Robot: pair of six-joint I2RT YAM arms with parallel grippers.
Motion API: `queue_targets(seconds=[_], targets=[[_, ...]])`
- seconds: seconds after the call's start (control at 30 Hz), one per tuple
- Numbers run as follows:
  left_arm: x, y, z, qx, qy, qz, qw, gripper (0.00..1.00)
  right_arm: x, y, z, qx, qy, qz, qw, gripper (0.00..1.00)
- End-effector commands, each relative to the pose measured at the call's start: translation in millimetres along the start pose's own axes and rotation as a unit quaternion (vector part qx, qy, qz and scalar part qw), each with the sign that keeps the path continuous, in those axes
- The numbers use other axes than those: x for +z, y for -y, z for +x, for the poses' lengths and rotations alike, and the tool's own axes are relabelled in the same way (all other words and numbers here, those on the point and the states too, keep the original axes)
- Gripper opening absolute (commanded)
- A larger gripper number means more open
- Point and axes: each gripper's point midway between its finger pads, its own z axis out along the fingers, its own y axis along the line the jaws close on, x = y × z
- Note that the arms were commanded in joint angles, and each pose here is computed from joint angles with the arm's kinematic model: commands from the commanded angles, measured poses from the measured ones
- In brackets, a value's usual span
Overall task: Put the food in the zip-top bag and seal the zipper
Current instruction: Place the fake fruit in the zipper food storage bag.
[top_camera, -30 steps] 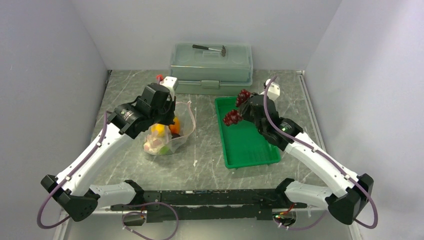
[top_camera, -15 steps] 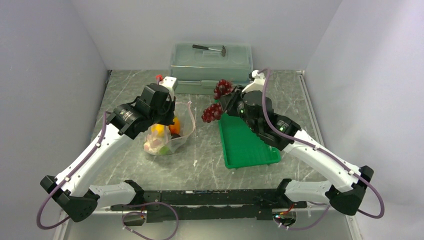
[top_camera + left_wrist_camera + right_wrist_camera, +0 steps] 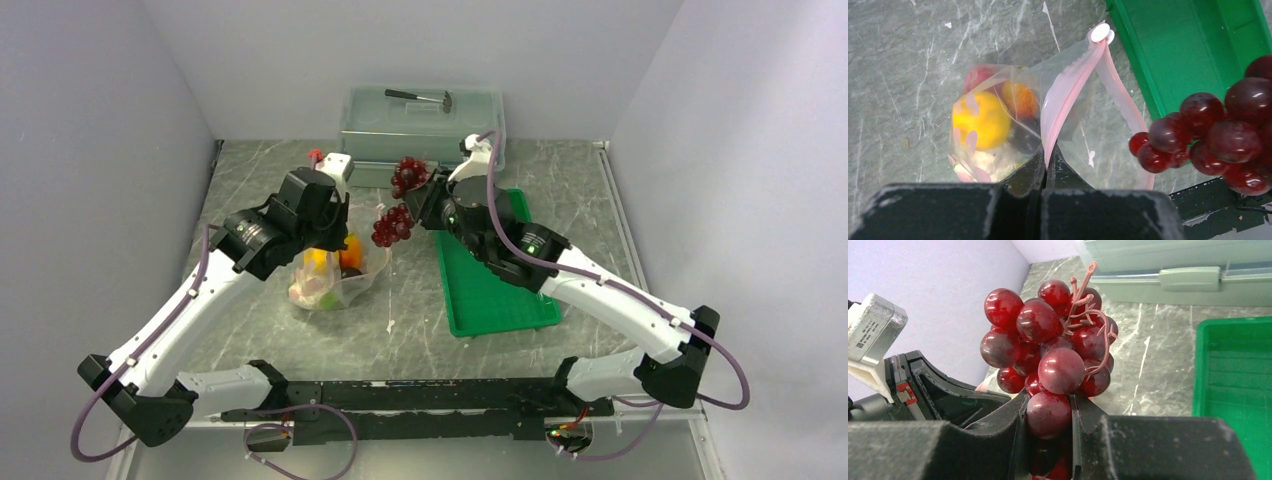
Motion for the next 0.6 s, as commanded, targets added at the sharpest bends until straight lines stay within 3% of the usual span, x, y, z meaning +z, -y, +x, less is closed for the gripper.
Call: queue_targets(seconds=[0.0, 0.57], targets=[[-7.6, 6.9, -11.4, -0.018, 0.029, 0.018, 0.999, 0.00, 1.5, -36.5, -29.1, 0.027, 0.046, -0.045, 0.998, 0.00], [-10.3, 6.2, -13.5, -0.024, 0.036, 0.017, 0.999, 0.00, 36.6, -67.6, 44.2, 0.015, -0.022, -0.048, 0.998, 0.00]])
